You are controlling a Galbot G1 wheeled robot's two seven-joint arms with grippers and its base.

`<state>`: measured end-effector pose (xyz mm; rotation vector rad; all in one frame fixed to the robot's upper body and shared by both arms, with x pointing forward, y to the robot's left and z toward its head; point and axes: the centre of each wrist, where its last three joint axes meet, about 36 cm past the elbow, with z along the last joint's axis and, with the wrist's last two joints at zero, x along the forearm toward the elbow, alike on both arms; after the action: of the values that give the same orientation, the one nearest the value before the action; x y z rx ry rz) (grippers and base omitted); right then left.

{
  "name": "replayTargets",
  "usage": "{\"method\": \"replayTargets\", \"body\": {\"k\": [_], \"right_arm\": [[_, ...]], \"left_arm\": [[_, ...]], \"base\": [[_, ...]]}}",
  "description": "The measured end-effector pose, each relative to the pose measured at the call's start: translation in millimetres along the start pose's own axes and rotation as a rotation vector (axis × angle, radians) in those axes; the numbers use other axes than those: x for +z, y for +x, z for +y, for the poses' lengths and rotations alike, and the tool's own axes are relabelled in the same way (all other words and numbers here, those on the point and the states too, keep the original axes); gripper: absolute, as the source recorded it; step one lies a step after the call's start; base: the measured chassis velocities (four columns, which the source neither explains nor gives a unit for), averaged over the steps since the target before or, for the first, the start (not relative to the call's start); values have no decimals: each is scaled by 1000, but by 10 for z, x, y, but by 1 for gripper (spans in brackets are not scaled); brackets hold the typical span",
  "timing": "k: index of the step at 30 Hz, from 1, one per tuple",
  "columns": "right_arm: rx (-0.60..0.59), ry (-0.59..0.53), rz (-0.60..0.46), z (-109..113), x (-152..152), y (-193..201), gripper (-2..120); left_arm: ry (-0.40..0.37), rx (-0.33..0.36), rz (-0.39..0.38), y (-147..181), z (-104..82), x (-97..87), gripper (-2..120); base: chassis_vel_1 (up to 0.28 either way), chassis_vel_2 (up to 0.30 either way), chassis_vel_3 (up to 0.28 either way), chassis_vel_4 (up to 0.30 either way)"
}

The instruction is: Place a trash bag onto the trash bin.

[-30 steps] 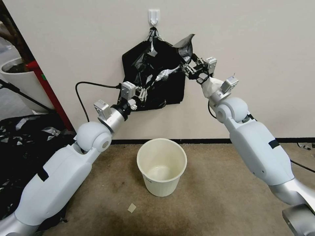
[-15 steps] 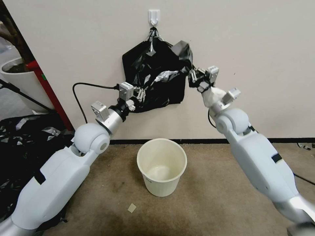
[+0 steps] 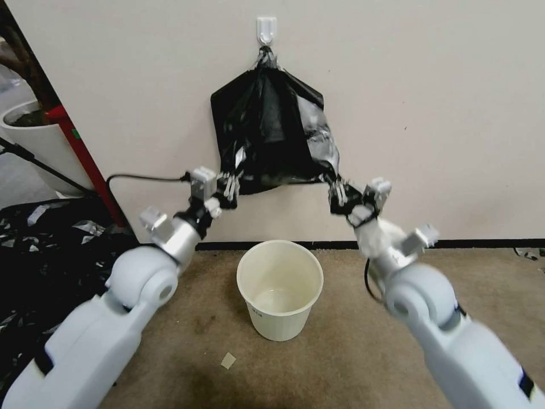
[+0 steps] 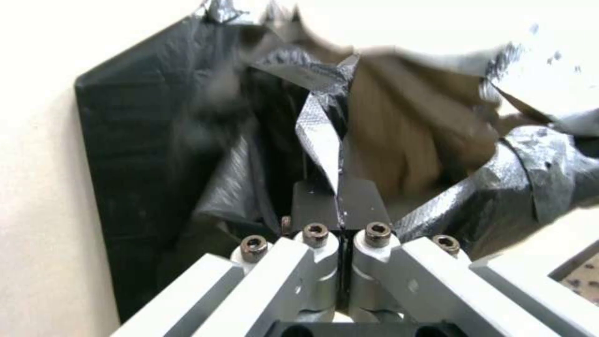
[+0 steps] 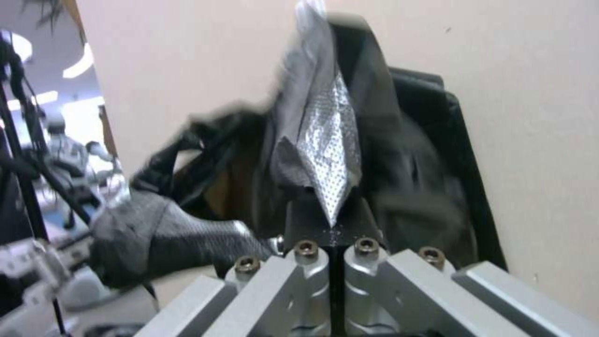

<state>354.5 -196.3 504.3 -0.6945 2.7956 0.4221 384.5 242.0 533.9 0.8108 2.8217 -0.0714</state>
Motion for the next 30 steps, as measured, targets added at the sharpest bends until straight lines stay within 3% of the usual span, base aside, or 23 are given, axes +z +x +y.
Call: {"method": "replayTargets", "body": {"k": [6,13,19,21,30], "right_arm": [[11,-82,-22,310,-36,185,0],[29,-85,-11,326,48,166,0],[69,-74,23,292,152,130,0],[96,-52,56,258,283,135,0],[184,-56,175,270,593,295,0]], "left_arm": [[6,20,-38,131,-55,-179,0],[30,28,-31,101,-39,-118,0],[52,41,18,36,-38,106,0],[50,45,70,28,-58,370,0],[36,51,125,66,-134,813,0]], "base": [[0,0,0,0],[0,0,0,0],[0,0,0,0],[0,0,0,0],[0,0,0,0]]}}
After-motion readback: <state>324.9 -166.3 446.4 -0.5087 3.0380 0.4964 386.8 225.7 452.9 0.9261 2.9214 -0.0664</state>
